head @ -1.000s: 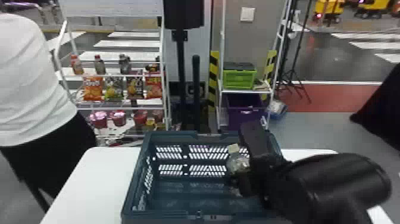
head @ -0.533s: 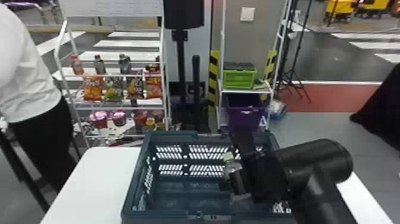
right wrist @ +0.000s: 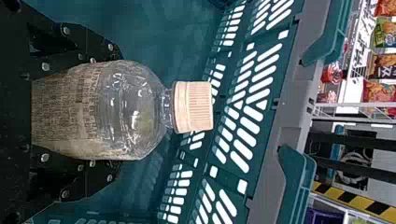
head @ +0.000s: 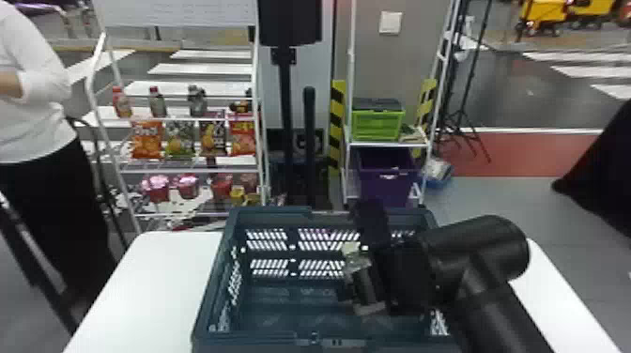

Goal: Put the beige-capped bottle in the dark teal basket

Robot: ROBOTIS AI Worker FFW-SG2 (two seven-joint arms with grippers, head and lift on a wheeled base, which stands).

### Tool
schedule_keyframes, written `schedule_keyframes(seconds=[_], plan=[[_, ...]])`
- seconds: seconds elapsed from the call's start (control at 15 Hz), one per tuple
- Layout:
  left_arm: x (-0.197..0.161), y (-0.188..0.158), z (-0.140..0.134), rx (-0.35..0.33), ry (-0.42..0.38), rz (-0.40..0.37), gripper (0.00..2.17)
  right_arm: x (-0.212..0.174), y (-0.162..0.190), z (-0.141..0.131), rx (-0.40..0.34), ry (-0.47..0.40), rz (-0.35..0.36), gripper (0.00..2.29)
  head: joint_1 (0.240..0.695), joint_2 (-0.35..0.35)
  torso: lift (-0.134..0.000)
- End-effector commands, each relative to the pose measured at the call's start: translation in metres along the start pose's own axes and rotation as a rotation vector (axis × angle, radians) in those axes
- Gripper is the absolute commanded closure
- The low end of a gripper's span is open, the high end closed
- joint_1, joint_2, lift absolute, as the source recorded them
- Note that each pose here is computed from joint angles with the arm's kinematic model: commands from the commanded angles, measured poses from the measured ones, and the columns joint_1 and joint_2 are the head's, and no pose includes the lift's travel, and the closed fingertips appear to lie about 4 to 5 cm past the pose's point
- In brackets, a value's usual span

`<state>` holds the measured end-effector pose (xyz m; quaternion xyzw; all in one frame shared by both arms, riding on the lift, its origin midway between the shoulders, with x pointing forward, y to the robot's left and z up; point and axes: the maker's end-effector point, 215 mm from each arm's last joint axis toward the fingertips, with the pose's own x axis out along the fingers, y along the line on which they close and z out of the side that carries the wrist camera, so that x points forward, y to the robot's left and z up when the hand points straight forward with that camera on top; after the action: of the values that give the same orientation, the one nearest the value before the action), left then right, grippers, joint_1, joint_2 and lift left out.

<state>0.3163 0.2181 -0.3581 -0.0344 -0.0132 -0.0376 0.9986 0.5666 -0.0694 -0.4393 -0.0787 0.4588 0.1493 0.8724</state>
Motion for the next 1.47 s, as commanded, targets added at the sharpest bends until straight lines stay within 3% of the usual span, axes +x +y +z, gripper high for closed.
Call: schedule_keyframes(seconds=[0.0, 0.07, 0.13, 0.2, 0.6, 0.87, 1.13, 1.4], plan=[[-0.001, 0.000, 0.001, -0.001, -0.004, 0.001, 0.15, 0.004, 0.003, -0.003, 0.004, 0.008, 0.012, 2.15, 0.499, 0.000, 0.000], [-0.001, 0.000, 0.002, -0.002, -0.007, -0.001, 0.15, 0.004, 0.005, -0.002, 0.006, 0.005, 0.019, 1.91, 0.499, 0.000, 0.000], [-0.001, 0.000, 0.002, -0.002, -0.007, 0.001, 0.15, 0.004, 0.010, -0.001, 0.010, 0.001, 0.033, 1.12, 0.499, 0.000, 0.000], [-0.002, 0.000, 0.002, -0.002, -0.005, 0.001, 0.15, 0.004, 0.013, -0.001, 0.015, -0.004, 0.044, 0.07, 0.499, 0.000, 0.000], [-0.003, 0.000, 0.000, -0.003, -0.001, 0.000, 0.15, 0.003, 0.016, -0.001, 0.014, -0.012, 0.048, 0.06, 0.499, 0.000, 0.000], [-0.004, 0.000, 0.002, -0.005, -0.007, 0.001, 0.15, -0.010, 0.025, 0.006, 0.022, -0.062, 0.071, 0.06, 0.499, 0.000, 0.000], [-0.004, 0.000, 0.002, -0.005, -0.007, 0.000, 0.15, -0.038, 0.038, 0.018, 0.024, -0.158, 0.090, 0.06, 0.499, 0.000, 0.000], [-0.003, 0.000, 0.003, -0.005, -0.008, 0.001, 0.15, -0.067, 0.017, 0.010, 0.006, -0.270, 0.021, 0.05, 0.499, 0.000, 0.000]])
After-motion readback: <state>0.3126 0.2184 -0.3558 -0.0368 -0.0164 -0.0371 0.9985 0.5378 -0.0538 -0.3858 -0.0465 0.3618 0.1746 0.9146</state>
